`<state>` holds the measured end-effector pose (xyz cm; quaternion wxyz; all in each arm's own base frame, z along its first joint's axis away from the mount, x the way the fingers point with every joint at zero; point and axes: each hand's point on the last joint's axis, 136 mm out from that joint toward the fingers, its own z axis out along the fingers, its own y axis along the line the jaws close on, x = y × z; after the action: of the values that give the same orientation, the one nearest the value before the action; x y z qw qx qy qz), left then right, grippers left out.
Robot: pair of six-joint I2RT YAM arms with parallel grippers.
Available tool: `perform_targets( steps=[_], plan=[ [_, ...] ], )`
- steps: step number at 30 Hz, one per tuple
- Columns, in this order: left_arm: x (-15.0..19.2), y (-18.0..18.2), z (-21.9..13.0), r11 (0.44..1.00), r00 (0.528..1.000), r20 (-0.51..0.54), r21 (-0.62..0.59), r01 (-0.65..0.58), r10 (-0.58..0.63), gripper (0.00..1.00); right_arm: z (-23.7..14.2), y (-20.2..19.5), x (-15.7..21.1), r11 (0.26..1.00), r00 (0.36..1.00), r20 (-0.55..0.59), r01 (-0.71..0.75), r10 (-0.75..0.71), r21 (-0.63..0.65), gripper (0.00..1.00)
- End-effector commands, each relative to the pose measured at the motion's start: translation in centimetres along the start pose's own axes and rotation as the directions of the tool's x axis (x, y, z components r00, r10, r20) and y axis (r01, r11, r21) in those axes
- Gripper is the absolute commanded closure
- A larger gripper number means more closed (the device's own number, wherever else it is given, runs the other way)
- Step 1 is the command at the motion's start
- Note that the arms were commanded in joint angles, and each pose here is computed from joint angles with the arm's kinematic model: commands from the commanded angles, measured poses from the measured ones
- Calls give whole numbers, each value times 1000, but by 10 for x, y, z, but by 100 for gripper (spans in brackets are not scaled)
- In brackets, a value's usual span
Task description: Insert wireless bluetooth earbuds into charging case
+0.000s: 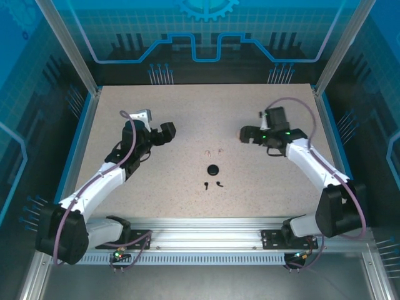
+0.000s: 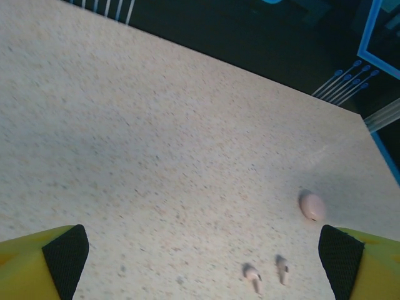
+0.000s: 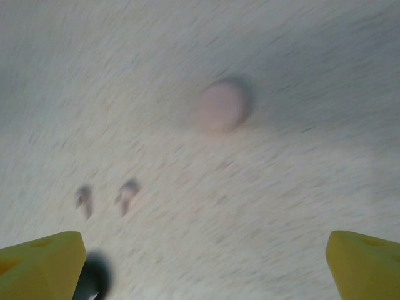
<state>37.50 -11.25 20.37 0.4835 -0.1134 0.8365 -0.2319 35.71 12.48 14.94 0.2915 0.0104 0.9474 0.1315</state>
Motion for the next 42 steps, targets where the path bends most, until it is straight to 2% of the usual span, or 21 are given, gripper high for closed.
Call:
perform_targets(
  steps=[1,7,14,22,24,27,36,42],
  plan=[
    [28,0,10,990,986,-98,3,139,-138,1,5,42,52,997,974,-211,74,-77,-19,2],
    [41,8,25,980,969,-150,-56,190,-196,1,29,91,104,975,902,-377,220,-209,-14,6],
    [36,14,30,984,972,-183,-130,123,-146,1,66,115,138,954,823,-505,300,-261,-4,11],
    [21,27,20,980,991,-100,-184,70,-90,1,86,117,141,946,810,-526,322,-260,28,17],
    [18,25,18,984,994,-74,-166,69,-82,1,88,114,140,943,811,-525,329,-257,48,18],
    [16,26,15,980,991,-69,-167,105,-118,1,92,111,138,938,812,-523,340,-259,65,20],
    [0,9,9,988,989,-45,-67,138,-142,1,102,109,135,939,812,-528,335,-249,73,26],
    [-10,22,1,971,974,2,-80,226,-227,1,106,108,138,939,806,-537,337,-248,71,30]
  ],
)
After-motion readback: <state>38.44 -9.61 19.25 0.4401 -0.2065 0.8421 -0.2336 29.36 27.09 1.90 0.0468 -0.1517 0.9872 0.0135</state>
